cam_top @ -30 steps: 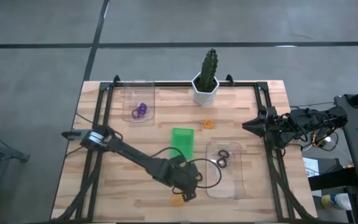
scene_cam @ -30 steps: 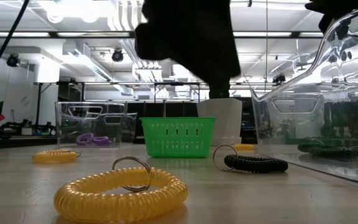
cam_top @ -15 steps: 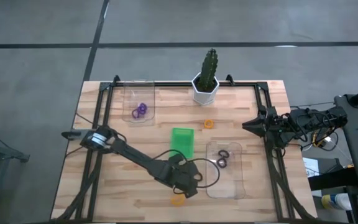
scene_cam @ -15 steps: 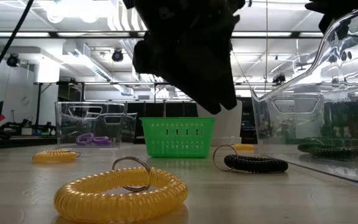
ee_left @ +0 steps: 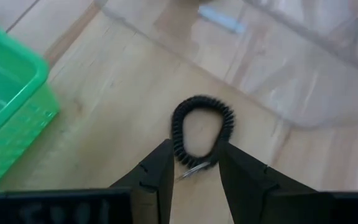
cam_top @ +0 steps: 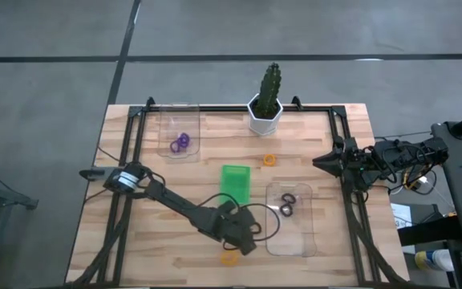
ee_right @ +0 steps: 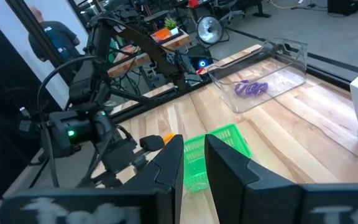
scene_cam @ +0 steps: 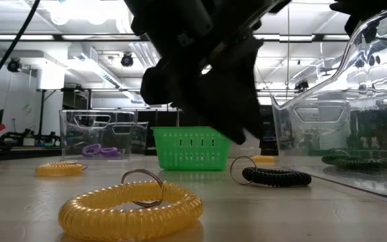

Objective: Sort spring keychains
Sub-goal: Put the black spring keychain into the bottom transparent bin

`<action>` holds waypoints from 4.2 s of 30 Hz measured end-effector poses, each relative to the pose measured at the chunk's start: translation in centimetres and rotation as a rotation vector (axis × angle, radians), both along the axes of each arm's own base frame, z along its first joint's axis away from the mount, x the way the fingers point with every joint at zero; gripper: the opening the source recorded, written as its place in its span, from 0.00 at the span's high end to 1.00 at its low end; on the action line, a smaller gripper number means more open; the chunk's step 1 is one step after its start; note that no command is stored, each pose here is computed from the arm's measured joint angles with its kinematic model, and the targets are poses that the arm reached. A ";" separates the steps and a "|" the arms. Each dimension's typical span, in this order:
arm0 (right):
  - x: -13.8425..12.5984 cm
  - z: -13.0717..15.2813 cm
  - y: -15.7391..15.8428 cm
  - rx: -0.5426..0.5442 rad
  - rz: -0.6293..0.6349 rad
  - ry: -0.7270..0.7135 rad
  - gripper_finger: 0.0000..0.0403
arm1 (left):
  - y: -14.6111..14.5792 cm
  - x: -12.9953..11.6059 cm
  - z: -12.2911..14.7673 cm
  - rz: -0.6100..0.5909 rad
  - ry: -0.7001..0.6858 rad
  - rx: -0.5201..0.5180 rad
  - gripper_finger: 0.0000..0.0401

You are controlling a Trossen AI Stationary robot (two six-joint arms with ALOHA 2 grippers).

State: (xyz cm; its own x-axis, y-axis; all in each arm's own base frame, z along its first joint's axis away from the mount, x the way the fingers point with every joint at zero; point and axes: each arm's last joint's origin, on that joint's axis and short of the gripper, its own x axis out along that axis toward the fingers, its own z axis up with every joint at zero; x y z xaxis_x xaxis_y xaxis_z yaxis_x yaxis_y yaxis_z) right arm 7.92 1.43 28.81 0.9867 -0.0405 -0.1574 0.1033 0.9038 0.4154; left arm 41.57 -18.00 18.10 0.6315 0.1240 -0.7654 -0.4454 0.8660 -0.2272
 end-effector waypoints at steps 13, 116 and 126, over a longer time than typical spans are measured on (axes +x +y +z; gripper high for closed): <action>0.0 0.0 0.0 -0.003 0.000 0.000 0.85 | 0.3 0.5 0.2 0.013 -0.036 -0.029 0.71; 0.0 0.0 0.0 -0.066 0.001 0.006 0.85 | 2.0 -1.3 -2.4 0.301 0.158 -0.207 0.71; 0.0 -0.1 0.0 -0.093 0.006 0.011 0.85 | 1.9 -1.2 -2.2 0.301 0.163 -0.231 0.71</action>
